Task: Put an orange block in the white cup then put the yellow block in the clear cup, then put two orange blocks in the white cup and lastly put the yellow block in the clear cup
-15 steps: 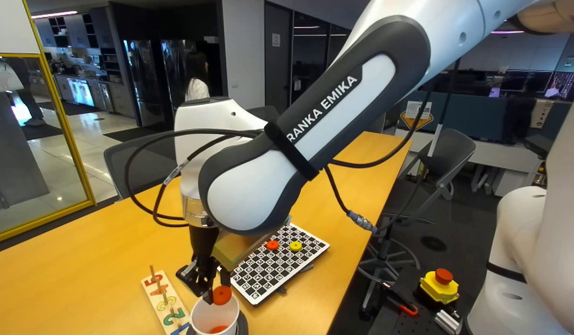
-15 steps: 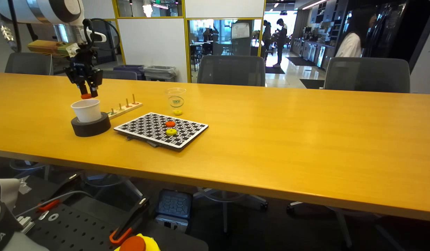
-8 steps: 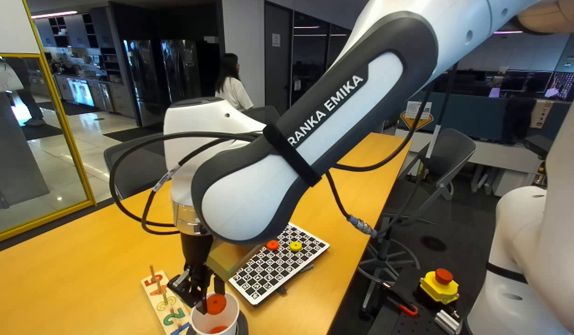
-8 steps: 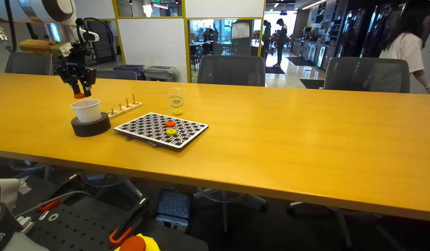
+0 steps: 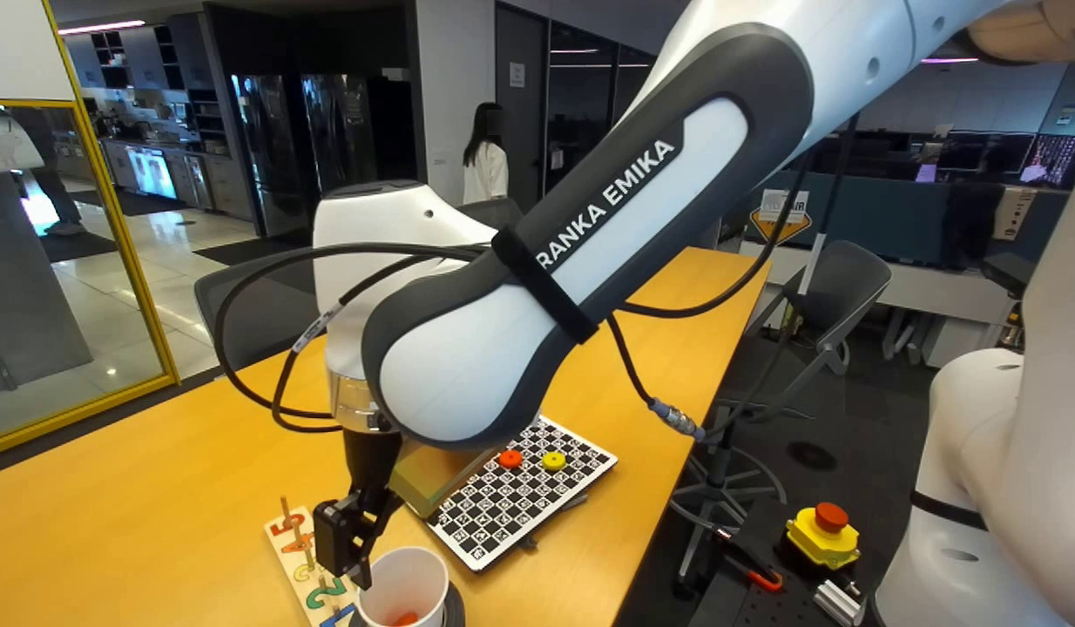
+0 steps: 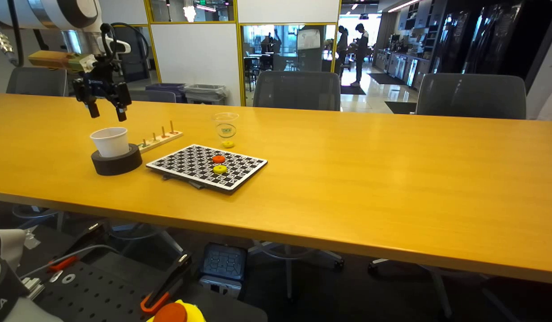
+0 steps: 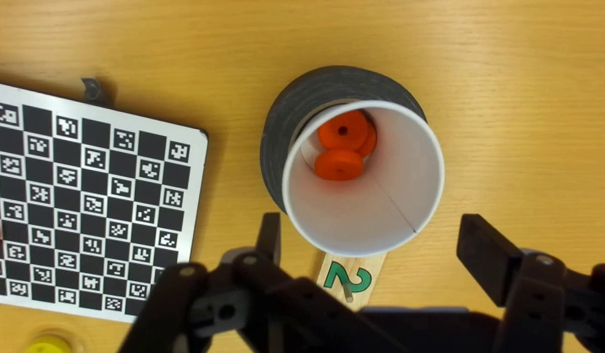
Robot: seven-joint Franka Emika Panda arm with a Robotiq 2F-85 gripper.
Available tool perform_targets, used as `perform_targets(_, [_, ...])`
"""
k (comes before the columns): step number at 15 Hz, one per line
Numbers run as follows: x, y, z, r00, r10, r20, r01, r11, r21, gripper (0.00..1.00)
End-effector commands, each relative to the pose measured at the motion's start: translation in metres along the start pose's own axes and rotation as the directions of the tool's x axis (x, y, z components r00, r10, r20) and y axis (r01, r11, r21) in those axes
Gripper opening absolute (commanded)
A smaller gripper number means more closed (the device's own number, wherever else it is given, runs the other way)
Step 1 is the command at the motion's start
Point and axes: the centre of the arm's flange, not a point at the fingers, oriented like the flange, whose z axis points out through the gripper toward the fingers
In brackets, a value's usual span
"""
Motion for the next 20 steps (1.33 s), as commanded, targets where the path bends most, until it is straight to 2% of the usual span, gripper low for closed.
perform_targets(1, [0.004,0.021,-0.007,0.999,0.019,-0.028,-0.019,1.0,0.003,1.0])
perform_targets(4, [0.006,0.054,-0.009,0.997,0.064,-0.036,-0.064,0.998,0.0,1.0])
perform_targets(9, [0.013,0.13,-0.001,0.986,0.168,-0.023,-0.169,0.985,-0.029,1.0])
perform_targets(15, [0.009,0.221,0.02,0.977,0.215,-0.002,-0.214,0.975,-0.055,1.0])
perform_targets(20, [0.004,0.277,0.044,0.977,0.213,0.025,-0.212,0.976,-0.057,1.0])
